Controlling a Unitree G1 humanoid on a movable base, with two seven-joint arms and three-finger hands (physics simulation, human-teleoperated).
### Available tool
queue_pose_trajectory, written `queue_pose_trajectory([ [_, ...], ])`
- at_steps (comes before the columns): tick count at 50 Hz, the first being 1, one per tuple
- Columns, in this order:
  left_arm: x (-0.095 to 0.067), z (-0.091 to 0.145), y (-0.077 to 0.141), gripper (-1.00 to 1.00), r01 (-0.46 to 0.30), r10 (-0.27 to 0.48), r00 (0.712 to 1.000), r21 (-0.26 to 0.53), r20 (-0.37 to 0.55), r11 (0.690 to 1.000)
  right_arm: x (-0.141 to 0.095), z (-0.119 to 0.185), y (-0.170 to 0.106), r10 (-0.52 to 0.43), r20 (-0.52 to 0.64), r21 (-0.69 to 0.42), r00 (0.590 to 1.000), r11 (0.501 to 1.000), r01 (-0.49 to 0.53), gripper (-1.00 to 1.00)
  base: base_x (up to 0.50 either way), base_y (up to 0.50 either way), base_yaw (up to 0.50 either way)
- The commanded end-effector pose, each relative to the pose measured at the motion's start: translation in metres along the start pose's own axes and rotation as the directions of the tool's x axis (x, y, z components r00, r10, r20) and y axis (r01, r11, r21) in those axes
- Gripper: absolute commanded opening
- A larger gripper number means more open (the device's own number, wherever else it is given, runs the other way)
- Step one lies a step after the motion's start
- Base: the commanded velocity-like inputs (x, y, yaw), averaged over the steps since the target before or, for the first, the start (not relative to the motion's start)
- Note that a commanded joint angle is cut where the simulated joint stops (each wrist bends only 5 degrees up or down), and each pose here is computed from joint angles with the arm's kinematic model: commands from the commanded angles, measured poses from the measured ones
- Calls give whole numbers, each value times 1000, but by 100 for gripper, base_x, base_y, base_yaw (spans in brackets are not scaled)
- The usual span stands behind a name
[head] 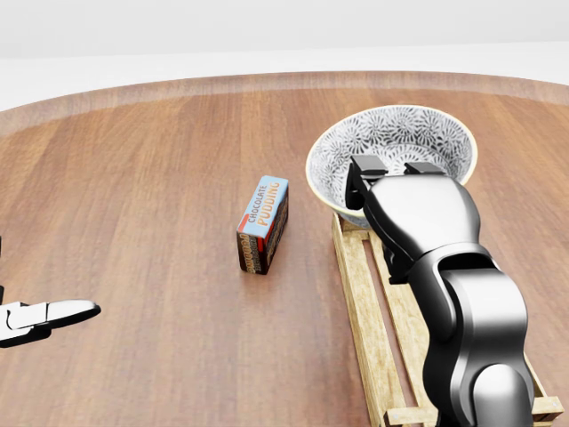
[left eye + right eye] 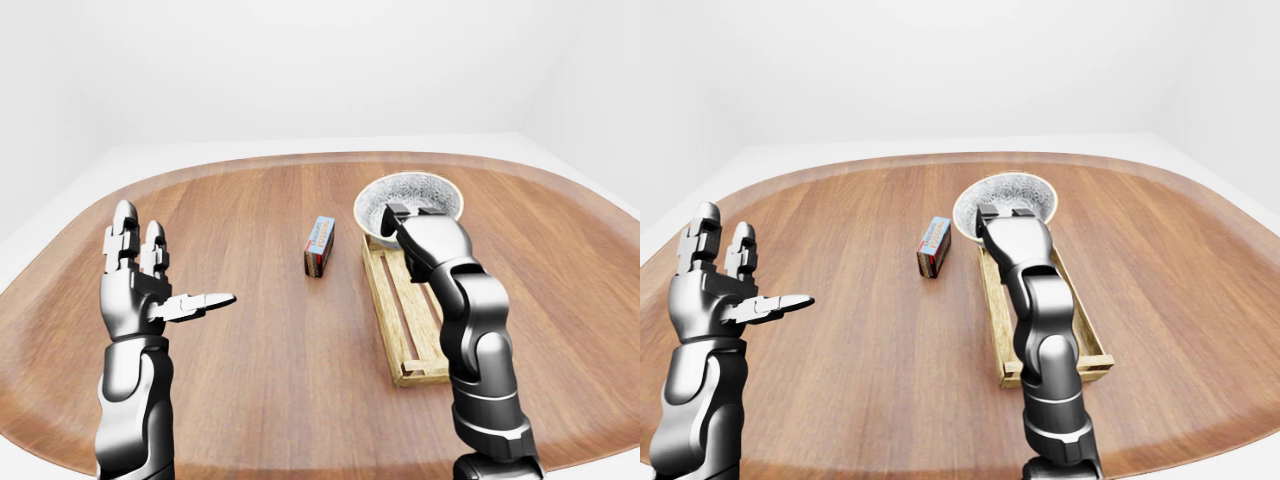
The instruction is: Pick up the bowl on the left and put it in the tray.
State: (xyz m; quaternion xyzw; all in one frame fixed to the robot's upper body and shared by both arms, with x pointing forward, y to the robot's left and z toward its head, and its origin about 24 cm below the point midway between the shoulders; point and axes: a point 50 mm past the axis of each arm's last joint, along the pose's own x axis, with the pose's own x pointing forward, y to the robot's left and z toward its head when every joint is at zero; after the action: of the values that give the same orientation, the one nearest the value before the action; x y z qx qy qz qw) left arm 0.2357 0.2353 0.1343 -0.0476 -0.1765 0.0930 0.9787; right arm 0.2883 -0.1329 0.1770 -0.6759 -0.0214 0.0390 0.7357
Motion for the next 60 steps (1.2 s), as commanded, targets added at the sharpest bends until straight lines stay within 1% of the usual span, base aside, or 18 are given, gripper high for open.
queue_pose_trajectory([
  [1, 0, 0, 1, 100, -1, 1, 1000, 0, 0, 1000, 3, -10, 16, 73, -13, 15, 997, 997, -73, -100, 0, 0, 0],
  [10, 0, 0, -1, 100, 2, -2, 1000, 1, -1, 1000, 2, -17, 22, 102, -8, 40, 995, 994, -101, -100, 0, 0, 0],
  [16, 0, 1, 0, 100, 0, 0, 1000, 2, 2, 1000, 3, -24, 28, 132, 0, 78, 991, 988, -132, -100, 0, 0, 0],
  [20, -1, -1, 0, 100, 1, -1, 1000, 2, -4, 1000, 2, -24, 27, 130, 9, 81, 991, 988, -130, -100, 0, 0, 0],
  [31, -1, -3, 0, 100, 3, -3, 1000, 3, -13, 1000, 3, -35, 30, 149, 9, 114, 989, 982, -149, -100, 0, 0, 0],
  [34, -1, -3, 0, 100, 2, -2, 1000, 3, -13, 1000, 4, -38, 33, 166, 8, 124, 986, 978, -166, -100, 0, 0, 0],
  [36, -1, -3, -1, 100, 3, -2, 1000, 3, -12, 1000, 7, -44, 39, 198, 8, 158, 980, 968, -197, -100, 0, 0, 0],
  [42, -1, -6, -2, 100, 6, -6, 1000, 6, -24, 1000, 10, -48, 46, 237, 25, 194, 971, 952, -238, -100, 0, 0, 0],
  [49, -1, -5, -2, 100, 6, -6, 1000, 6, -22, 1000, 13, -48, 48, 249, 36, 197, 968, 948, -252, -100, 0, 0, 0],
  [56, -2, -5, -2, 100, 7, -7, 1000, 6, -20, 1000, 17, -54, 52, 273, 44, 234, 961, 932, -276, -100, 0, 0, 0],
  [60, -2, -4, -2, 100, 6, -6, 1000, 6, -20, 1000, 17, -56, 49, 268, 44, 236, 962, 933, -271, -100, 0, 0, 0],
])
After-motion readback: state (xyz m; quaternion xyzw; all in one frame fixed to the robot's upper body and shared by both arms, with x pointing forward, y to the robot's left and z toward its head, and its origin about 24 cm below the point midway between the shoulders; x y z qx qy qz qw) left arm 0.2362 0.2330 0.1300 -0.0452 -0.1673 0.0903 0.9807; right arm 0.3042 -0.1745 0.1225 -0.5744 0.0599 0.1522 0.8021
